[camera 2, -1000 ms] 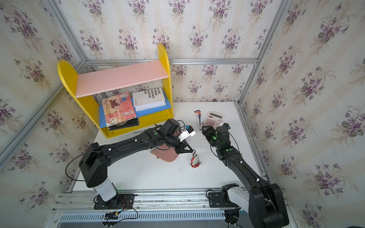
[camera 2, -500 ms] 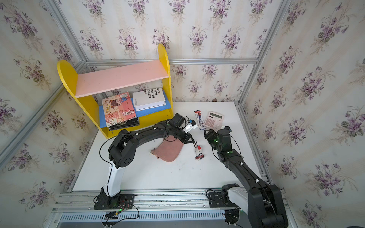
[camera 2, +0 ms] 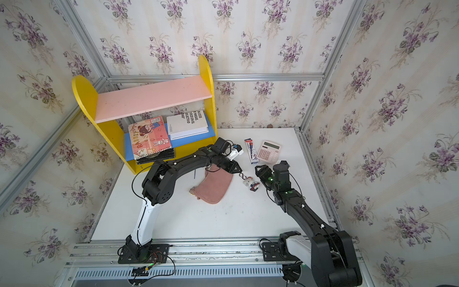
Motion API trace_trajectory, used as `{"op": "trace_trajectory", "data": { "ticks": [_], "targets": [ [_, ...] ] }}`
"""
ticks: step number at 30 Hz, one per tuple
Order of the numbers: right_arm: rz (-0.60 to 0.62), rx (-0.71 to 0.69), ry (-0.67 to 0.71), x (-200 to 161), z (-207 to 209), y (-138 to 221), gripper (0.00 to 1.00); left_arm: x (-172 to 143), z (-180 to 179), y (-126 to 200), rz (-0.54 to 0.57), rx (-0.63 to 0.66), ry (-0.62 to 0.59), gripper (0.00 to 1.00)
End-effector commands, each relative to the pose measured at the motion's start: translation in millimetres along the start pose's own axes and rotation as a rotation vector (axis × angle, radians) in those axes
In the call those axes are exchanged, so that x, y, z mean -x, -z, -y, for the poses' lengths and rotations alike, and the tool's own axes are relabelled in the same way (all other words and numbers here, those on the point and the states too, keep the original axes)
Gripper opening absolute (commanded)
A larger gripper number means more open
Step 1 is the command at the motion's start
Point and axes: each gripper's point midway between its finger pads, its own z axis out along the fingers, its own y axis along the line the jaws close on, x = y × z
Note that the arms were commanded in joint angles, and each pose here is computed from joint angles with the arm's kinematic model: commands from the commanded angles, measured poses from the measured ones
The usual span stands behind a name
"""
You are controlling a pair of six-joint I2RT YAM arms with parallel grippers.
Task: Remove the decoration from the bag
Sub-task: Place the decoration item at the center of the board, then move the bag to the center of the board.
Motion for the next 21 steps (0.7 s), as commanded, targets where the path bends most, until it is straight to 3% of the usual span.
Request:
{"op": "trace_trajectory", "data": {
  "ticks": [1, 7, 13, 17, 21],
  "targets": [
    [-0.009, 0.029, 0.044, -1, -11, -1, 0.69, 11, 5, 16, 0.029, 0.025, -0.007, 0.36],
    [-0.078, 0.037, 0.192, -24, -38, -8, 0.57, 13, 21, 54, 0.071, 0.073, 0.000, 0.38],
    [-0.220, 0.025, 0.310, -104, -51, -21, 0.50, -30, 28, 108, 0.125, 0.207, 0.061, 0.38],
    [-0.258, -0.014, 0.259, -139, -40, -38, 0.50, -65, 16, 149, 0.178, 0.386, 0.111, 0.38],
    [-0.253, -0.011, 0.171, -148, -34, -56, 0.47, -91, 10, 190, 0.270, 0.512, 0.164, 0.38]
  ]
}}
